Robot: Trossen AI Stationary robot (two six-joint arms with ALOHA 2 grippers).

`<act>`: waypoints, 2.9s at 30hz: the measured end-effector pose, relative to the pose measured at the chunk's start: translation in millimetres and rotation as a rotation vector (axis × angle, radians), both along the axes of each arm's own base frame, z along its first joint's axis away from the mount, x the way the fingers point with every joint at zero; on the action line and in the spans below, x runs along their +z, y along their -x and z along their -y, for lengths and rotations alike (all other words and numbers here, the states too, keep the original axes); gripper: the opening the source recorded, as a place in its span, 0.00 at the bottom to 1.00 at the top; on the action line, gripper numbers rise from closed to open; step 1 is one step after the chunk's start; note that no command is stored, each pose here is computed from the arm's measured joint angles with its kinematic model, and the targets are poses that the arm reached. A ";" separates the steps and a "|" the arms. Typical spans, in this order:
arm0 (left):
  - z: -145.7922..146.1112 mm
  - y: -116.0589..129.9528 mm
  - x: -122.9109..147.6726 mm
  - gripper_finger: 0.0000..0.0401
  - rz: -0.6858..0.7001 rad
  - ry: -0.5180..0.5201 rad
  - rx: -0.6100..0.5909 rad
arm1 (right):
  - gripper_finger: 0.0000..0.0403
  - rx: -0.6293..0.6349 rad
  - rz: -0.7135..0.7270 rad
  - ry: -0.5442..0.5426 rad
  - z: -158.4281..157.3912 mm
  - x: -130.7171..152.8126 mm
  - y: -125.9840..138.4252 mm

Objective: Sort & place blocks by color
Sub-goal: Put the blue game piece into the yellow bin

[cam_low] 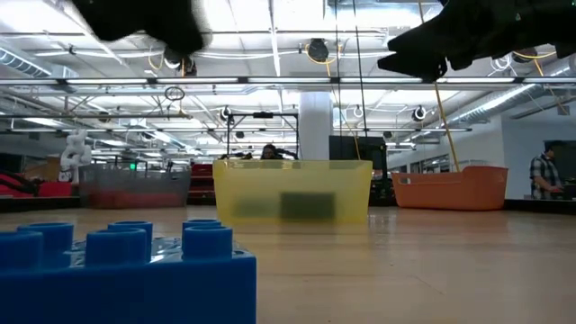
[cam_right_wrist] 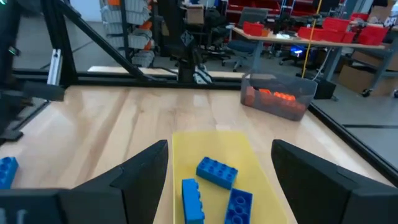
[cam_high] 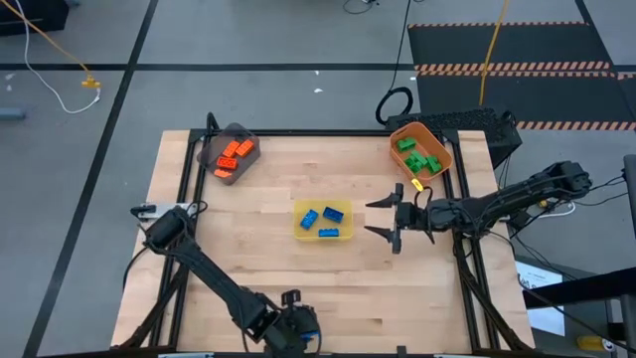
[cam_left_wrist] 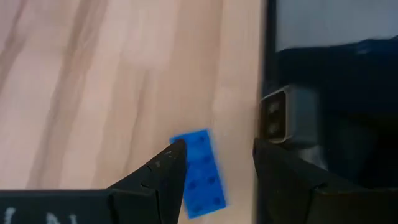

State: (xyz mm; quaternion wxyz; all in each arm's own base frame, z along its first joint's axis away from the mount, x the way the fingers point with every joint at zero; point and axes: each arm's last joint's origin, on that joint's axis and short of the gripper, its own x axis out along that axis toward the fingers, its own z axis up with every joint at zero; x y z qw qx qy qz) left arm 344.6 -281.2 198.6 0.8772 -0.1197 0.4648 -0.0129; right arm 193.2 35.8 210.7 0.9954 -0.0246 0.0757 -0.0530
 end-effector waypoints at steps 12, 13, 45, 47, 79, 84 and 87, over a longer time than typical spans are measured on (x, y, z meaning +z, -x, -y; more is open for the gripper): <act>9.4 2.1 -41.8 0.46 -0.141 0.000 0.032 | 0.69 0.004 0.010 -0.001 0.2 3.7 4.2; 9.3 2.2 -41.9 0.46 -0.142 -0.002 0.032 | 0.69 0.004 0.021 -0.004 0.0 4.9 4.2; -28.3 -13.2 -65.3 0.35 -0.265 -0.132 0.155 | 0.69 0.000 0.018 -0.015 0.2 5.0 5.1; -35.2 -15.7 -61.8 0.35 -0.264 -0.144 0.163 | 0.69 0.000 0.018 -0.015 0.2 5.0 5.1; -179.8 -40.4 77.5 0.35 0.083 -0.515 0.264 | 0.69 0.009 0.039 -0.007 1.7 11.3 12.0; -194.3 -46.2 76.6 0.35 0.078 -0.497 0.281 | 0.69 0.006 0.043 0.037 2.8 14.1 15.5; -195.9 -54.1 82.0 0.35 0.158 -0.493 0.271 | 0.69 0.006 0.068 0.040 3.5 18.4 18.6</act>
